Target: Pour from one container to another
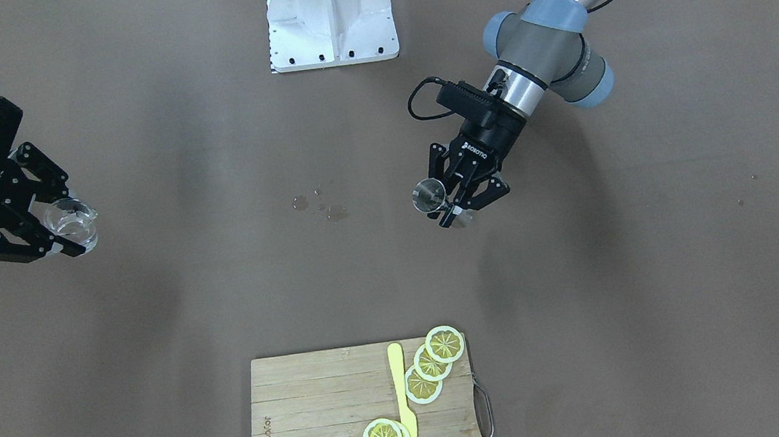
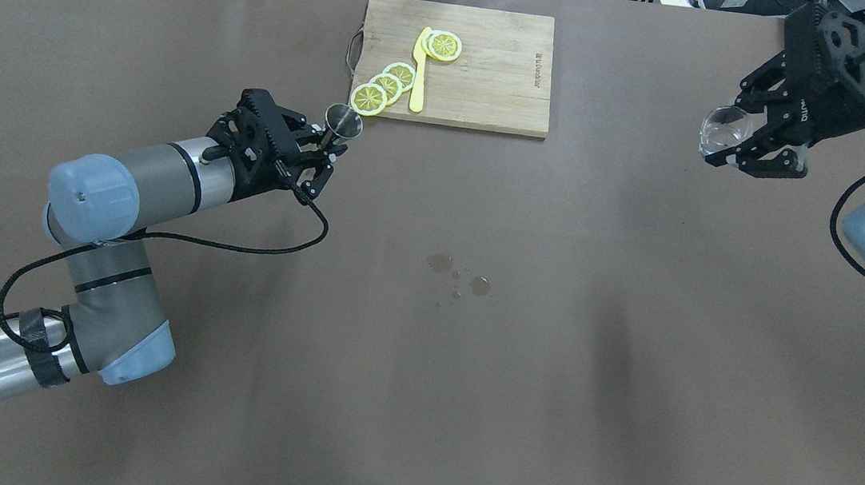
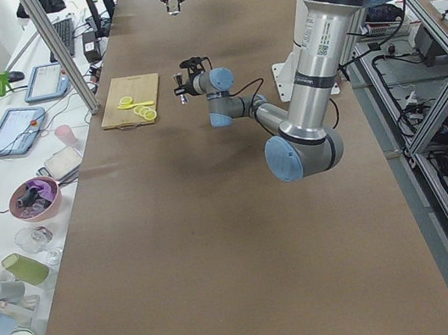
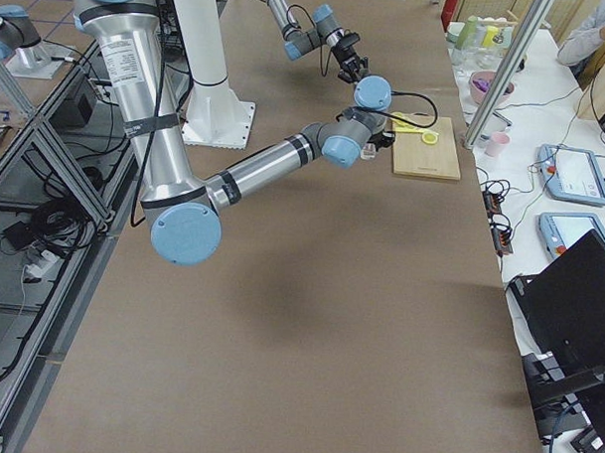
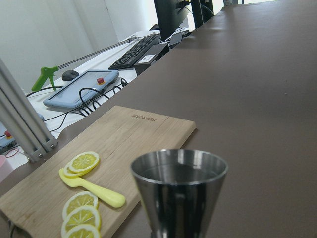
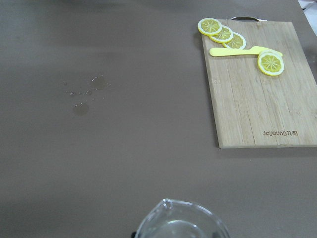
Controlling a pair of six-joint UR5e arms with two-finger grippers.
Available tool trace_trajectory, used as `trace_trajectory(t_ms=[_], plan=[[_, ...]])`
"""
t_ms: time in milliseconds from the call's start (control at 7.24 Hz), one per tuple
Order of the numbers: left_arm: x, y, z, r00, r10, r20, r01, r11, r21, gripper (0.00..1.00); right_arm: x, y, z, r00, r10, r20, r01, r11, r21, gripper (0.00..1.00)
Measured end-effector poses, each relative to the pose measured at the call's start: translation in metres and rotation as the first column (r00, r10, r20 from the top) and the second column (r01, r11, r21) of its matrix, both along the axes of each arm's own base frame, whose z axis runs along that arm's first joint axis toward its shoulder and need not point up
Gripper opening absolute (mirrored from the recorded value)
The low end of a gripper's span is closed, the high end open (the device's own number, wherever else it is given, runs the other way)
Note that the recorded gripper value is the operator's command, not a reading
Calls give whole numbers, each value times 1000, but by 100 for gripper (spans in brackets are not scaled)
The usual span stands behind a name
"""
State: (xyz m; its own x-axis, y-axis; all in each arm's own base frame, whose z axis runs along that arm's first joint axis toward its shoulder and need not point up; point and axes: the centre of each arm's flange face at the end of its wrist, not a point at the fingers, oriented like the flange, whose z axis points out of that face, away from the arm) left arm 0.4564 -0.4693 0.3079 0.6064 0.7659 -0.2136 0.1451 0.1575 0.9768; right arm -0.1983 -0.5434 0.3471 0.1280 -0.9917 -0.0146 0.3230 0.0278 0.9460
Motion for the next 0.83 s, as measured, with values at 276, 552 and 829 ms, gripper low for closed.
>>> trace_trajectory(t_ms=[276, 552, 829], plan=[[-29, -10, 27, 999, -39, 7, 39, 999, -3, 0, 25, -18, 59, 999, -15, 46, 16, 1000, -8, 0], [-58, -8, 51, 997, -65, -35, 66, 998, 21, 0, 46, -25, 111, 996, -31, 87, 31, 1000, 1, 0], [-83, 6, 80, 991, -67, -116, 69, 998, 10, 0, 59, -26, 155, 992, -47, 115, 46, 999, 11, 0]])
